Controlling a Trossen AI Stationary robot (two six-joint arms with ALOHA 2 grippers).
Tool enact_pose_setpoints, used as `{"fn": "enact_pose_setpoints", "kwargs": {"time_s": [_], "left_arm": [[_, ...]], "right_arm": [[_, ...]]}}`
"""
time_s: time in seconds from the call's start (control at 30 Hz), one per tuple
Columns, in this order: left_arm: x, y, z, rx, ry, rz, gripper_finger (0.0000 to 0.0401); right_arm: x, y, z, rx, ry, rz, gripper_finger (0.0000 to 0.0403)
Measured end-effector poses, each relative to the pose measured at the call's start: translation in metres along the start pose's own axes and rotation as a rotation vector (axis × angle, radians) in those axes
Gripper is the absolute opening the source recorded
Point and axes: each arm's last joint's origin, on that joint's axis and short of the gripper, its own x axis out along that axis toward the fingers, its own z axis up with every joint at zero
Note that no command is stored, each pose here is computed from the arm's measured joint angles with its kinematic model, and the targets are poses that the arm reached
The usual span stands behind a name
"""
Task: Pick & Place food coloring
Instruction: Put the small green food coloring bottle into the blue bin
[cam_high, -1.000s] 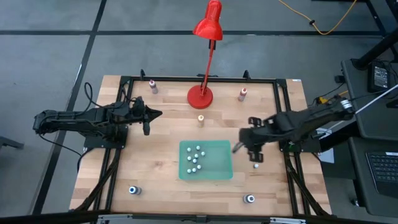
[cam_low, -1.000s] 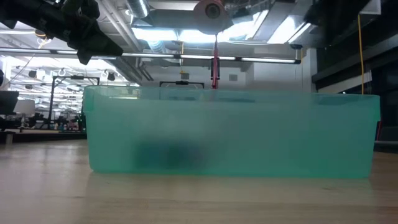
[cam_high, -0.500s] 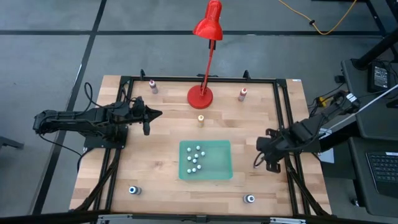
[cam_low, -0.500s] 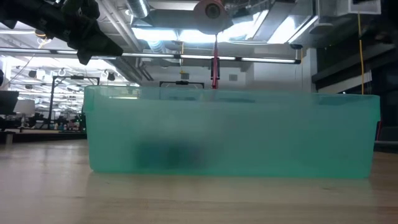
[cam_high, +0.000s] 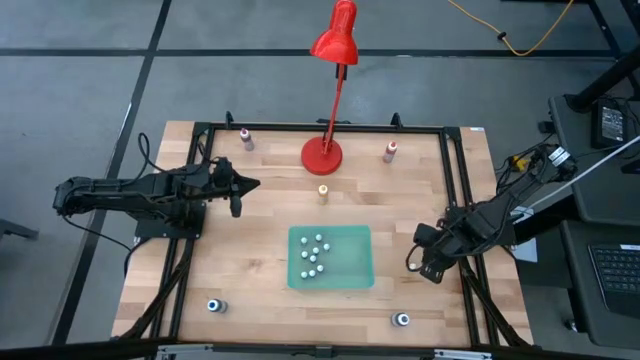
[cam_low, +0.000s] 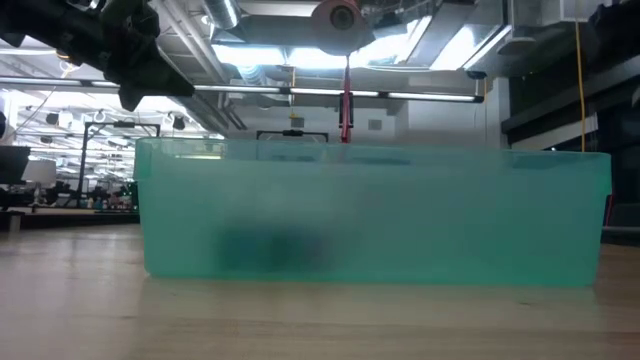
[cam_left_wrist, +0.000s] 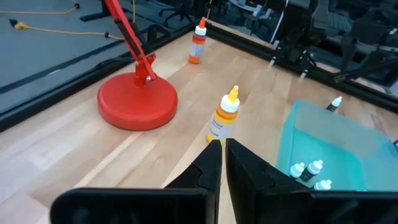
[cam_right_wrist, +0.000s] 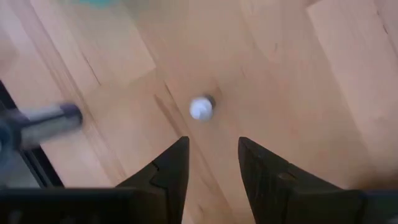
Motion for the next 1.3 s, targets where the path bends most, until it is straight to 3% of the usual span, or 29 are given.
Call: {"fn": "enact_pose_setpoints", "kwargs": {"time_s": [0.1, 0.33, 0.5, 1.0, 1.3], "left_arm": [[0.0, 0.0, 0.0, -0.003, 0.003, 0.001, 0.0017], [0.0, 0.0, 0.0, -0.003, 0.004, 0.001, 0.0017], [0.0, 0.0, 0.0, -0.003, 0.004, 0.001, 0.0017], [0.0, 0.0, 0.0, -0.027, 0.004, 0.002, 0.0017], [0.0, 0.0, 0.0, -0.051, 0.004, 0.002, 0.0017]], "right_arm": [[0.003, 0.002, 0.001, 0.042, -0.049, 0.019, 0.016], [0.011, 0.005, 0.003, 0.202, -0.079, -0.026, 0.0251], [0.023, 0.009, 0.005, 0.295, -0.066, -0.078, 0.0276], [0.069, 0.024, 0.007, 0.287, 0.014, -0.189, 0.0255], [0.079, 0.027, 0.008, 0.285, 0.042, -0.19, 0.0195]]}}
